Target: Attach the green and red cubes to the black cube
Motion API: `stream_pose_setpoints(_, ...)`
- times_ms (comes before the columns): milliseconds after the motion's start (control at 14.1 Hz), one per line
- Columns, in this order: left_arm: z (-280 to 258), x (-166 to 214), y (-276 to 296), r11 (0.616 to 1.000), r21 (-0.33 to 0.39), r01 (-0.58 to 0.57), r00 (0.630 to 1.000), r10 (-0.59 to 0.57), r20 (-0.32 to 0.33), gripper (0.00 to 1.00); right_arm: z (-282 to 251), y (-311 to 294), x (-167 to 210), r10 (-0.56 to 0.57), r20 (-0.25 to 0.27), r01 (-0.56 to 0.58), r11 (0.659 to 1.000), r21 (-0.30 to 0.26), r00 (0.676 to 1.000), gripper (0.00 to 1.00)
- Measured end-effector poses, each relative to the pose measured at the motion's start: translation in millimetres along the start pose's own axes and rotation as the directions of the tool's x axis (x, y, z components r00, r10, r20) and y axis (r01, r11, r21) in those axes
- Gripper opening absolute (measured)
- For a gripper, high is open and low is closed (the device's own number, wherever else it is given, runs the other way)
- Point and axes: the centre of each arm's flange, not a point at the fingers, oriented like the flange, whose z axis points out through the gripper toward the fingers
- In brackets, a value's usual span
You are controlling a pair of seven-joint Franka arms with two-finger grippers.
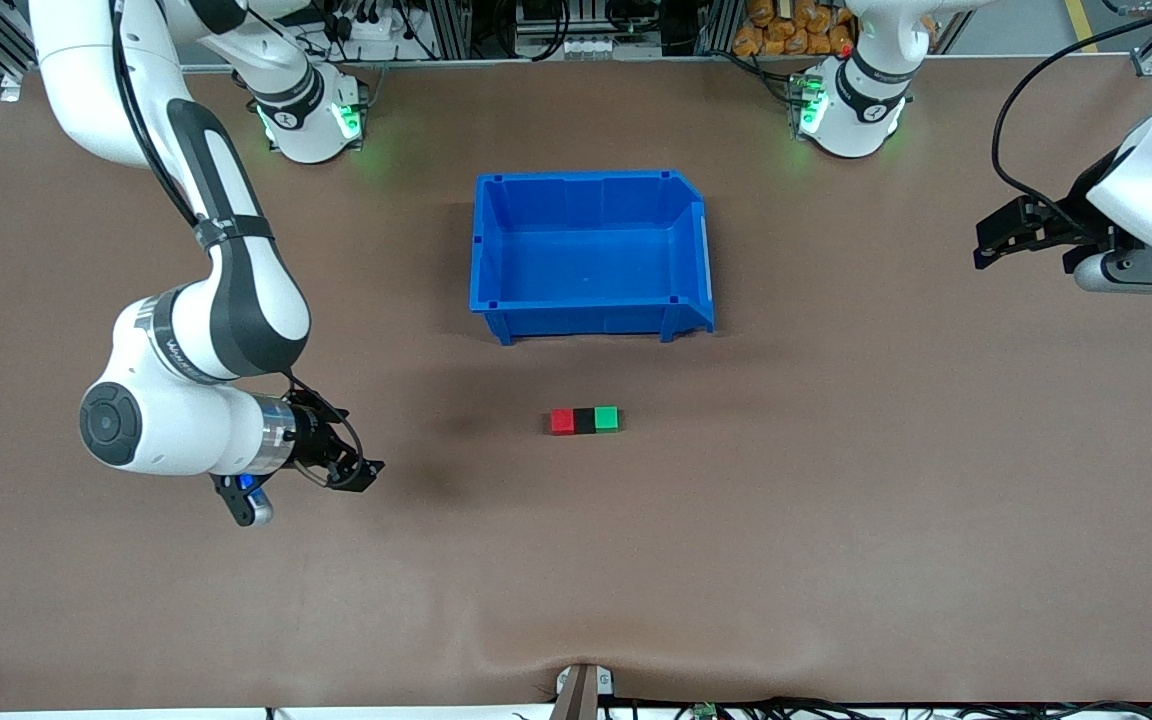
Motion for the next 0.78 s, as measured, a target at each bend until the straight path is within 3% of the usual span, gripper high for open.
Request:
stream_pose_setpoints(284,0,0,1,1.000,0.000,-0.001,1.000,0.001,0.000,1.00,-12,8,6,-0.053,0.004,0.053,0.999,-0.002,0.999,1.00)
stream_pose_setpoints(781,0,0,0,1.000,0.000,-0.001,1.000,0.001,0.000,1.00,-14,14,9,-0.108,-0.041,0.106,0.992,-0.065,0.993,1.00)
